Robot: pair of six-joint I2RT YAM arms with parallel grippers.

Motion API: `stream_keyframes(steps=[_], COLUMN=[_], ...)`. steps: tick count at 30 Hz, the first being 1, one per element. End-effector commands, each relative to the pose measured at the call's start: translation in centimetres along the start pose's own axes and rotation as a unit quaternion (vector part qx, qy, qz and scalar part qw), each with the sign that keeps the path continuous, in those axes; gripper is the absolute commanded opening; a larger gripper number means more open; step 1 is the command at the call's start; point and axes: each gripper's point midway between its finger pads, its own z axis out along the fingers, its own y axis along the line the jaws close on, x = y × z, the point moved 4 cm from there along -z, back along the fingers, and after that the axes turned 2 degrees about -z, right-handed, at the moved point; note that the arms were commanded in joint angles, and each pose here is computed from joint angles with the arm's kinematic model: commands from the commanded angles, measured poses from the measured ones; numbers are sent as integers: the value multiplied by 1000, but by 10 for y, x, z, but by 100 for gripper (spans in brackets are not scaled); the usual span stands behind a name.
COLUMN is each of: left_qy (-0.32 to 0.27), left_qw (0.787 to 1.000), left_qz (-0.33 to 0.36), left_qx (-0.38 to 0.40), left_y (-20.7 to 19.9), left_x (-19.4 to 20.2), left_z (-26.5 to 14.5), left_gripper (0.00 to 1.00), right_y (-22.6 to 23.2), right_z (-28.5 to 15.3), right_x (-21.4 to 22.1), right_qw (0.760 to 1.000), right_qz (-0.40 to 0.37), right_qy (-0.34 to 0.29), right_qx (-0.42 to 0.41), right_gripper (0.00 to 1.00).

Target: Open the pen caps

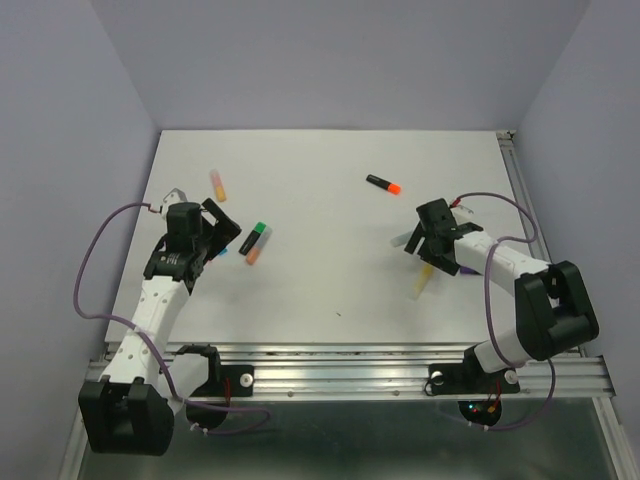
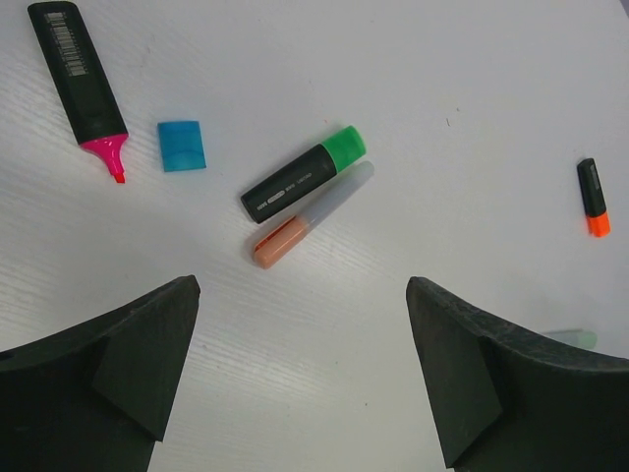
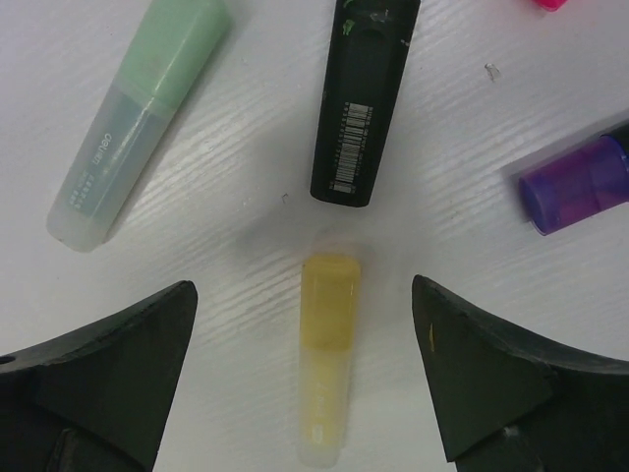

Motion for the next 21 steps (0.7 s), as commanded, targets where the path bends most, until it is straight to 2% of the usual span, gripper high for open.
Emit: stream_keyframes(steps=[1,4,6,7,12,15,21], left_qy=[-11,-7,-4,-4,-5,-2,-4], left_qw=[1000,1000,1000,1000,1000,1000,1000], left_qz=[-6,-8,-7,-7,-9,-8,-11], left_qx=[17,13,12,12,14,15,7], left_y=[-3,-1,-1,-1,-1,-1,1], left_x=[-2,0,1,1,2,3,3], left_z=[0,3,4,4,5,5,8], left_gripper=[99,99,99,99,99,99,99], right_y=[-9,2,1,0,-2,-5,-6], right_z=[10,18,23,25,30,28,23], right_x=[8,13,15,16,24,26,33], right_qw=[999,1000,1000,1000,999,999,999], right_qz=[22,25,25,23,31,35,31], right_qy=[-7,1,5,9,18,22,34], right_qx=[32,0,12,17,25,25,11], right_gripper=[93,83,74,74,60,56,56])
